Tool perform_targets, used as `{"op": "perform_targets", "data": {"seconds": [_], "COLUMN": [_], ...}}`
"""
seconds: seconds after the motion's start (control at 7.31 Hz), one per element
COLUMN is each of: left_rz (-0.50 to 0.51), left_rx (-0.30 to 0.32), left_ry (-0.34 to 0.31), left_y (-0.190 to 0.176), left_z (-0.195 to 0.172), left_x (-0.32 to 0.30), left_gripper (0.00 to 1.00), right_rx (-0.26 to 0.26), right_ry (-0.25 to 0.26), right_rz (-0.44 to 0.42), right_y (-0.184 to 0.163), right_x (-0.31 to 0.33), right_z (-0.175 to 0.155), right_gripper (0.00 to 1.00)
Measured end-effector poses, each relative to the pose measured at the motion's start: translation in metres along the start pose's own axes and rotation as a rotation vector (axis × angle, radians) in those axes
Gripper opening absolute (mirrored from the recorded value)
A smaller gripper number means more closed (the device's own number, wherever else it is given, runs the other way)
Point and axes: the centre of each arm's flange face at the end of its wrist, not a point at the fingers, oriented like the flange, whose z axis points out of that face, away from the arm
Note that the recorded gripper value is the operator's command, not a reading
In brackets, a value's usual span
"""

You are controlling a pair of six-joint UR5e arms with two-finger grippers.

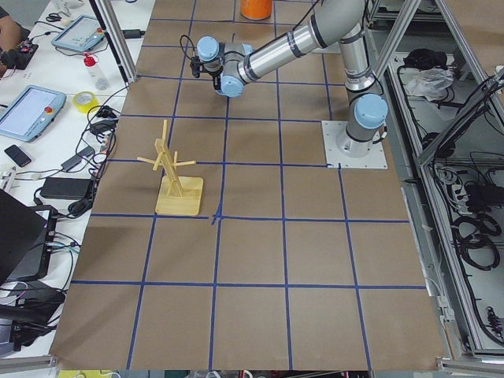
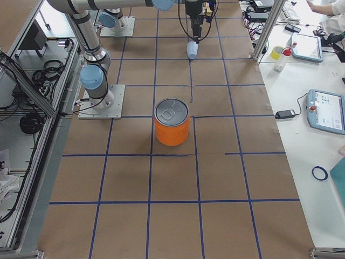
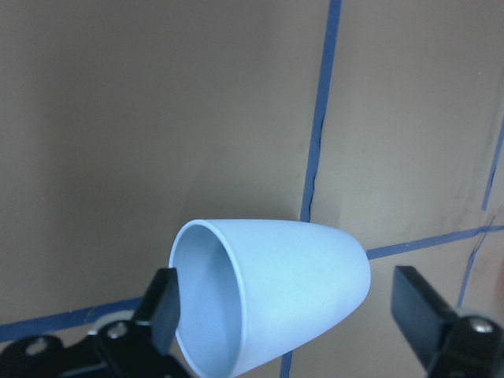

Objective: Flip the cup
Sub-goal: 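Reach the left gripper to the cup's open end and grasp its rim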

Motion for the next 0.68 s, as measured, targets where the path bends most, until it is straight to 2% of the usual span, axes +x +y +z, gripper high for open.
{"op": "perform_targets", "data": {"seconds": [0.14, 0.27, 0.41, 0.68], "left_rz": [0.001, 0.000, -0.001, -0.013], "left_rx": [-0.009, -0.015, -0.022, -0.035], "left_ry": [-0.001, -0.003, -0.005, -0.012], "left_y": [0.003, 0.004, 0.004, 0.006], "left_z": [0.005, 0.008, 0.011, 0.017], "left_x": [0.003, 0.003, 0.003, 0.003], "left_gripper": [1.00, 0.93, 0.56, 0.00], "right_rx": [-0.004, -0.008, -0.012, -0.016], "right_ry": [-0.010, -0.021, -0.026, -0.027], "right_rz": [0.017, 0.002, -0.022, -0.044], "right_y": [0.000, 0.000, 0.001, 0.003], "right_x": [0.000, -0.001, -0.002, -0.003], "right_z": [0.002, 0.004, 0.006, 0.008], "right_gripper": [1.00, 1.00, 1.00, 1.00]}}
